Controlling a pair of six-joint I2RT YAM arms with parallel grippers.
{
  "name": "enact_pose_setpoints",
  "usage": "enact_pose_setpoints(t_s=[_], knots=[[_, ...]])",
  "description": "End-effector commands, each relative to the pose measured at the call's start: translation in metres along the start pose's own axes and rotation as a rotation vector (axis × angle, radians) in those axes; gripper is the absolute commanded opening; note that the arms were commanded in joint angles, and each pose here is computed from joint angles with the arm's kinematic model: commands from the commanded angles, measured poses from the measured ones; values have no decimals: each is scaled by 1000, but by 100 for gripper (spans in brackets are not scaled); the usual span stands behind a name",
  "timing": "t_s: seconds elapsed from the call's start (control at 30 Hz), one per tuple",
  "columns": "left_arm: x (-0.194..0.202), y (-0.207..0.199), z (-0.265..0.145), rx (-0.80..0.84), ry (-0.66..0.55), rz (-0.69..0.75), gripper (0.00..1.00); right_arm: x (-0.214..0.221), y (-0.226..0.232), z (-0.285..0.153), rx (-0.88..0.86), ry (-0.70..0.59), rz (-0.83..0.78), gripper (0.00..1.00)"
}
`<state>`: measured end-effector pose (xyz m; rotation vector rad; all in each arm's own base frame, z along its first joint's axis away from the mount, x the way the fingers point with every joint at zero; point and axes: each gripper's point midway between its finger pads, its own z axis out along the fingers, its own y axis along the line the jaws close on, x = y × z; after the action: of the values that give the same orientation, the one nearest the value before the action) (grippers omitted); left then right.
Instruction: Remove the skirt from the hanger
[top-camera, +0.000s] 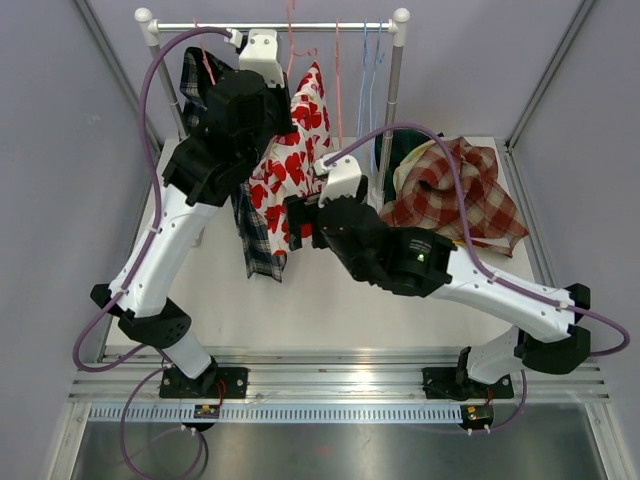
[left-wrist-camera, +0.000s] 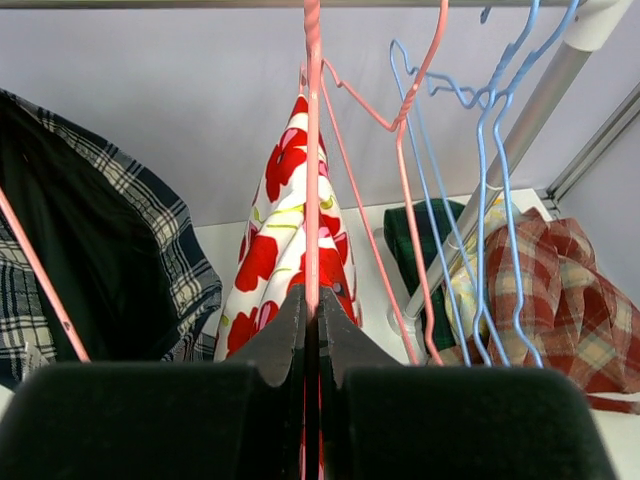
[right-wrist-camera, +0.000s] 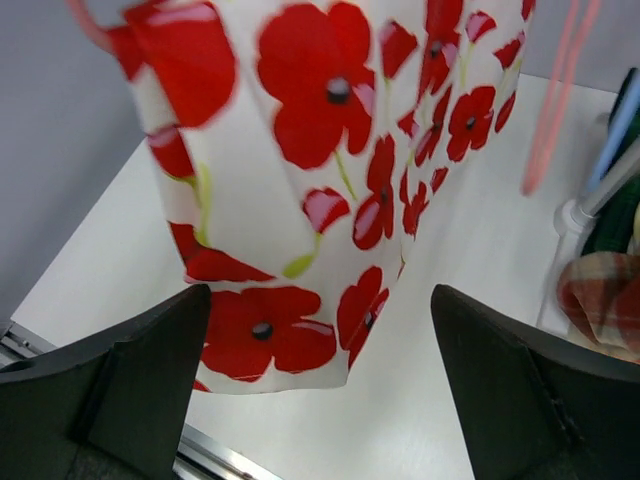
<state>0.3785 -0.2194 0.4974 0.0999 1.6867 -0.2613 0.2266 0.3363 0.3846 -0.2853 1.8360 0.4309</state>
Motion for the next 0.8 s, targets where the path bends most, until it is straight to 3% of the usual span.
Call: enact_pose_setpoints(t_s=[0.0,0.3,0.33,0.37,0.43,0.47,0.5,0.53,0.77], knots=[[-41,4,-24,14,-124,-66,0,-45,18,1,2,-124,50,99],[-49,13,-42,14,-153,-84,0,-34,45,27,-32,-144,45,98],[-51,13,-44,17,-157,-89,0,-29,48,30,-39,-137,41,91],[-52,12,-45,24,-160,-94,0,-16,47,35,-36,-120,27,73],[-57,12,-50,33,-172,-106,0,-5,49,40,-42,-118,34,47],[-58,12,-51,35,-175,-109,0,12,47,44,-36,-95,12,21],[-59,13,-53,36,-178,-110,0,18,46,45,-35,-91,18,7],[-59,14,-53,34,-178,-109,0,26,44,46,-28,-77,37,0],[-71,30,-62,-32,-216,-61,0,145,8,29,-7,125,87,0]])
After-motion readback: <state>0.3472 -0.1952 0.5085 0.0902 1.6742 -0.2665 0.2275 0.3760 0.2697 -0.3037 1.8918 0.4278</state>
